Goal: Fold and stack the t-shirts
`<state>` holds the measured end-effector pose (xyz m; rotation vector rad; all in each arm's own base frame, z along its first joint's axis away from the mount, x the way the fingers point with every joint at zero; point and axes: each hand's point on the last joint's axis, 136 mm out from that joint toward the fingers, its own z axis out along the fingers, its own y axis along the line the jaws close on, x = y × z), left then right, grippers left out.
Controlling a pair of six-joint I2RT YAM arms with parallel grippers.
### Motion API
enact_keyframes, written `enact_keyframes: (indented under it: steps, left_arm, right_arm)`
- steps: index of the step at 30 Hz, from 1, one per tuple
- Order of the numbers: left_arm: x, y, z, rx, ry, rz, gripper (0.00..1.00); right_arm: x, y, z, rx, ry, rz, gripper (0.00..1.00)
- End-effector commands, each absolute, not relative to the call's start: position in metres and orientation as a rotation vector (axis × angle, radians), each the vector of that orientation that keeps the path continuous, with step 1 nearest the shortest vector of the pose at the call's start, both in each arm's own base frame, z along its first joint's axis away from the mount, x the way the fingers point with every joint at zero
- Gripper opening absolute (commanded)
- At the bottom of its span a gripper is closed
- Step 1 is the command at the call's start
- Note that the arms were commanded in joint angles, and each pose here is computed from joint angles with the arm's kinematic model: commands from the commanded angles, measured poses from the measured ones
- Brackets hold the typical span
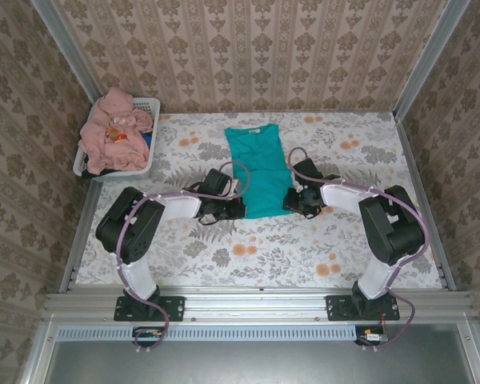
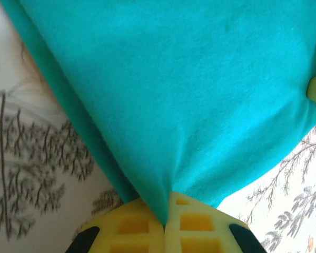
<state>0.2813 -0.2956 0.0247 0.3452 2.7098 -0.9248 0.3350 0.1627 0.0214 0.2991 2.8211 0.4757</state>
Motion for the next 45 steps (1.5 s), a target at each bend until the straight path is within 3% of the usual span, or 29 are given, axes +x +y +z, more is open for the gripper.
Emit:
enact_keyframes:
  steps: [1, 5, 9, 17, 29, 38, 45]
  left_arm:
    - [0.255, -0.278, 0.017, 0.342, 2.798, -0.876, 0.0]
    - [0.247, -0.279, 0.043, 0.365, 2.754, -0.936, 0.0]
    - [0.242, -0.277, 0.081, 0.39, 2.69, -0.936, 0.0]
    - [0.268, -0.268, 0.141, 0.363, 2.56, -0.863, 0.0]
    - [0.35, -0.281, 0.153, 0.315, 2.551, -0.993, 0.0]
    - [0.29, -0.282, 0.153, 0.349, 2.556, -1.009, 0.0]
    - [0.227, -0.279, 0.1, 0.324, 2.679, -1.02, 0.0]
  right_arm:
    - [0.318, 0.167, 0.035, 0.28, 2.827, 0.514, 0.19]
    - [0.298, 0.174, 0.06, 0.192, 2.827, 0.511, 0.06]
    - [0.288, 0.175, 0.104, 0.129, 2.771, 0.5, 0.01]
    - [0.325, 0.198, 0.165, 0.062, 2.63, 0.582, 0.0]
    - [0.397, 0.207, 0.167, 0.137, 2.648, 0.595, 0.0]
    - [0.338, 0.196, 0.143, 0.175, 2.689, 0.627, 0.0]
    - [0.277, 0.176, 0.088, 0.247, 2.791, 0.625, 0.0]
